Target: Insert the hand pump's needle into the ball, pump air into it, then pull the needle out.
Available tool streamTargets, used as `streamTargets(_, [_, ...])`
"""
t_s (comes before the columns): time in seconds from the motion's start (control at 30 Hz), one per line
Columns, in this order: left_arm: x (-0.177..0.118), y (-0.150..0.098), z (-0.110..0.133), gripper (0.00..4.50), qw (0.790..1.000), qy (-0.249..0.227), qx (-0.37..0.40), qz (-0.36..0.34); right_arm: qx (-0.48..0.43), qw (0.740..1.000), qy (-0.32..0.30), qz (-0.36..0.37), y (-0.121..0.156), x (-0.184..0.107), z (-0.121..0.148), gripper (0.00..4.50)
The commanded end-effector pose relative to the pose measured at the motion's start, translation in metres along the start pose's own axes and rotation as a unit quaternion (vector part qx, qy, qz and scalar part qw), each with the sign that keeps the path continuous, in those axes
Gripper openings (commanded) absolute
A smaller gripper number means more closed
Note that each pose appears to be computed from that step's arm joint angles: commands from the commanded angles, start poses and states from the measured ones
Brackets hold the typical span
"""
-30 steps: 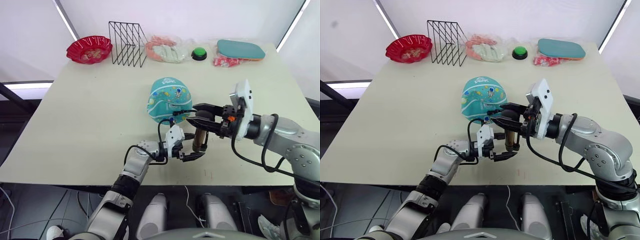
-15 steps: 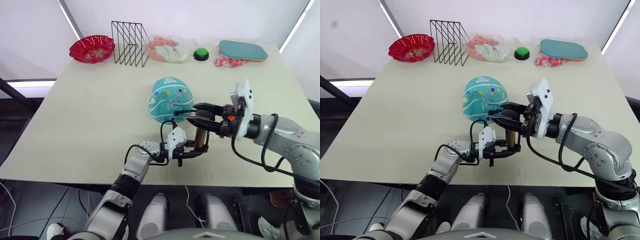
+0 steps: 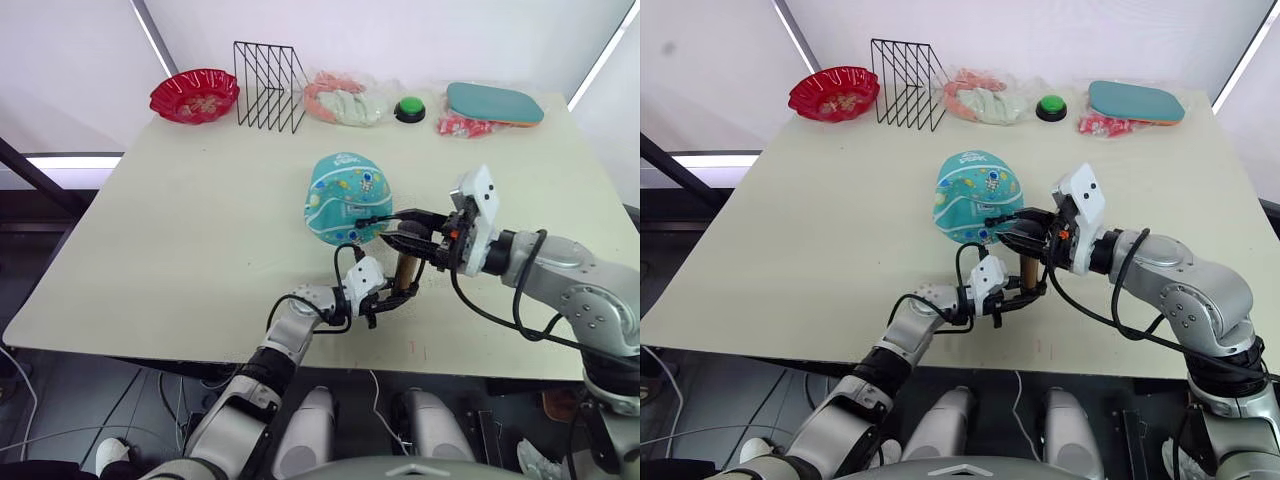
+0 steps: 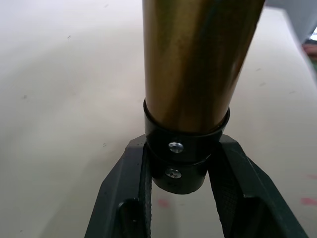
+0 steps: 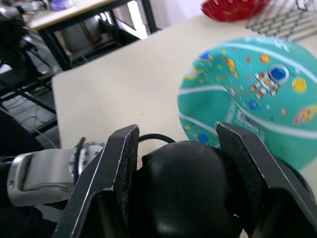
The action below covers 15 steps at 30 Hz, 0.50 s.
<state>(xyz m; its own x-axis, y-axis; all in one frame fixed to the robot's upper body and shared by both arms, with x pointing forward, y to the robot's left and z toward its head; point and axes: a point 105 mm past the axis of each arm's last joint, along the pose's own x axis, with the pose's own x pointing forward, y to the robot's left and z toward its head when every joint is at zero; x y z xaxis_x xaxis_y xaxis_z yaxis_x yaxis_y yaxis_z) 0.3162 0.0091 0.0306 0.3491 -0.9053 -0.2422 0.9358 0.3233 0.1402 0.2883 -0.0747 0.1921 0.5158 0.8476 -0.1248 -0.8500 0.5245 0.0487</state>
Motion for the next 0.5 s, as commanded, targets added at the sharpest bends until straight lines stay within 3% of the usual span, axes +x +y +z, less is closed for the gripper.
streamTargets(0.03, [0.004, 0.000, -0.015, 1.11, 1.000, 0.025, -0.003, 0.015, -0.023, 0.999, -0.001, -0.041, -0.010, -0.003, -0.001, 1.98])
streamTargets(0.2, [0.005, -0.008, -0.029, 1.11, 0.999, 0.039, -0.027, 0.005, -0.023, 0.998, -0.002, -0.054, -0.015, -0.003, -0.004, 1.98])
streamTargets(0.5, [-0.002, -0.007, -0.044, 1.11, 0.997, 0.067, -0.032, -0.008, -0.071, 0.996, -0.060, -0.015, -0.001, -0.014, 0.046, 1.98])
